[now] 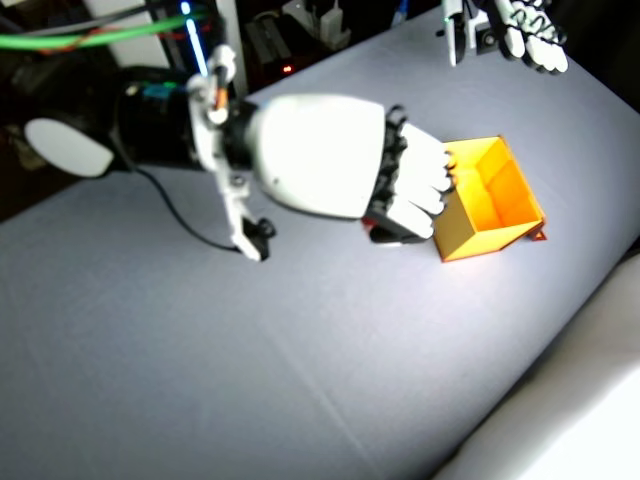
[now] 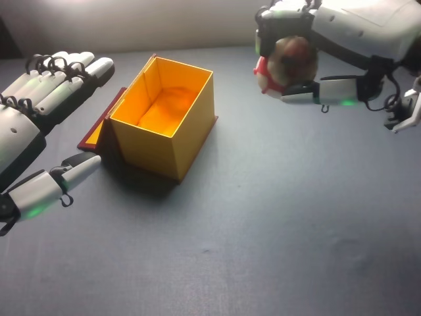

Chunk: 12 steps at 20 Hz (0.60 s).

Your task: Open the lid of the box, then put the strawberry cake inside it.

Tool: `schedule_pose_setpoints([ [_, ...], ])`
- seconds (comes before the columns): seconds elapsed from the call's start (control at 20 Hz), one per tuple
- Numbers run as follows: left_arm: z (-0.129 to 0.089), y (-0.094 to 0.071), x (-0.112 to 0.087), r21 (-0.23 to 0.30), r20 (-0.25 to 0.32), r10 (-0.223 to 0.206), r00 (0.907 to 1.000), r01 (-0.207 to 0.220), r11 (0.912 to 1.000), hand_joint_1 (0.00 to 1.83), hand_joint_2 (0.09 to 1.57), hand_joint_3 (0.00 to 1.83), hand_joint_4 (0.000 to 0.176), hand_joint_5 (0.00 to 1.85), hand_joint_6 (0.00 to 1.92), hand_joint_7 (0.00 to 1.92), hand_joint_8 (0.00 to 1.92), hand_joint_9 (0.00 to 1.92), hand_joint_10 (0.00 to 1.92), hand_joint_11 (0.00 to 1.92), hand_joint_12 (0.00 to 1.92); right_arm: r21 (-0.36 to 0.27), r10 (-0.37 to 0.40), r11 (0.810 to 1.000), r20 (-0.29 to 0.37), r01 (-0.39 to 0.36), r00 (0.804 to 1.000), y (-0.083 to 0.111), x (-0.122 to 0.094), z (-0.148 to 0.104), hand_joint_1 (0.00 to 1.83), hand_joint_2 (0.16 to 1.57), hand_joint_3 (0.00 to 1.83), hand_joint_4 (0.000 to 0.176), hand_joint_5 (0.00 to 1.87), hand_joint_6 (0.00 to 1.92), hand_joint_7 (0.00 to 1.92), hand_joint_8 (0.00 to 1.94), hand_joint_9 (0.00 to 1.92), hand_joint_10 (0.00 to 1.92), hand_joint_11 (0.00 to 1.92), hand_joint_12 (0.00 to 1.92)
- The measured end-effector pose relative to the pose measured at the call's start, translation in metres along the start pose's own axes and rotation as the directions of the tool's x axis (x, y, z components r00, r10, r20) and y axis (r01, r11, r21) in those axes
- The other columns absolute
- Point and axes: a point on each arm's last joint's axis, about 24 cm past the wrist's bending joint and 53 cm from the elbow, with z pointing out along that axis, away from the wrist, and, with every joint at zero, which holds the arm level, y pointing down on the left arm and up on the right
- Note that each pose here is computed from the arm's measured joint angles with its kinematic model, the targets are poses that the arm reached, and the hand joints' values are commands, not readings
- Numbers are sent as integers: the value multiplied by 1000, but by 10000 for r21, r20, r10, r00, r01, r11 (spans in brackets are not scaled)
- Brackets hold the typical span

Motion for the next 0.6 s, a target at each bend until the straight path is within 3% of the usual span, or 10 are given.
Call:
schedule_pose_setpoints([
  [0.05,0,0,0,-10,14,-19,10000,19,10000,713,1418,1,62,0,0,0,0,0,0,0,0,-50,-7,10000,9,8,10000,2,0,3,1330,1275,0,0,600,1347,651,1494,731,1677,760,1898],
  [0.1,0,0,1,-2,-1,-22,10000,22,10000,708,1416,0,63,0,0,0,0,0,0,0,0,-138,-17,9999,45,17,10000,4,0,5,1344,1253,0,0,640,1213,713,1453,801,1670,875,1912],
  [0.15,-1,1,1,-17,-22,-10,10000,10,10000,709,1416,0,60,0,0,0,0,0,0,0,0,-215,-41,9998,60,43,10000,7,0,7,1240,1251,0,0,688,1223,789,1530,878,1707,955,1919],
  [0.2,-1,1,2,-47,-36,-23,10000,23,10000,708,1415,0,61,0,0,0,0,0,0,0,0,-283,-17,9996,105,20,9999,9,0,10,1326,1242,0,0,676,1199,740,1458,826,1648,876,1912],
  [0.35,-1,4,3,-85,19,-95,10000,95,9999,739,1419,1,56,0,0,0,0,0,0,0,0,-460,20,9989,41,-18,10000,15,7,19,1336,1247,0,0,637,1263,708,1442,804,1614,779,1863],
  [0.45,-1,3,4,-64,-25,-117,9999,117,9999,751,1414,0,65,0,0,0,0,0,0,0,0,-500,205,9985,35,-203,9998,14,11,24,1334,1262,2,0,603,1315,672,1474,752,1625,710,1820],
  [0.5,-2,4,4,-74,-15,-103,9999,103,9999,758,1413,0,57,0,0,0,0,0,0,0,0,-472,259,9986,16,-258,9997,12,13,28,1346,1236,0,0,656,1216,735,1399,819,1594,773,1830],
  [0.55,-2,5,3,-128,6,-114,9999,115,9999,770,1412,0,60,0,0,0,0,0,0,0,0,-486,294,9984,12,-294,9996,12,15,30,1350,1224,0,0,660,1212,759,1361,852,1547,795,1794],
  [0.6,-2,6,3,-155,23,-118,9999,118,9998,772,1411,0,48,1,0,0,0,0,0,0,0,-498,331,9982,0,-330,9995,13,16,33,1348,1221,0,0,654,1234,764,1347,861,1523,793,1774],
])
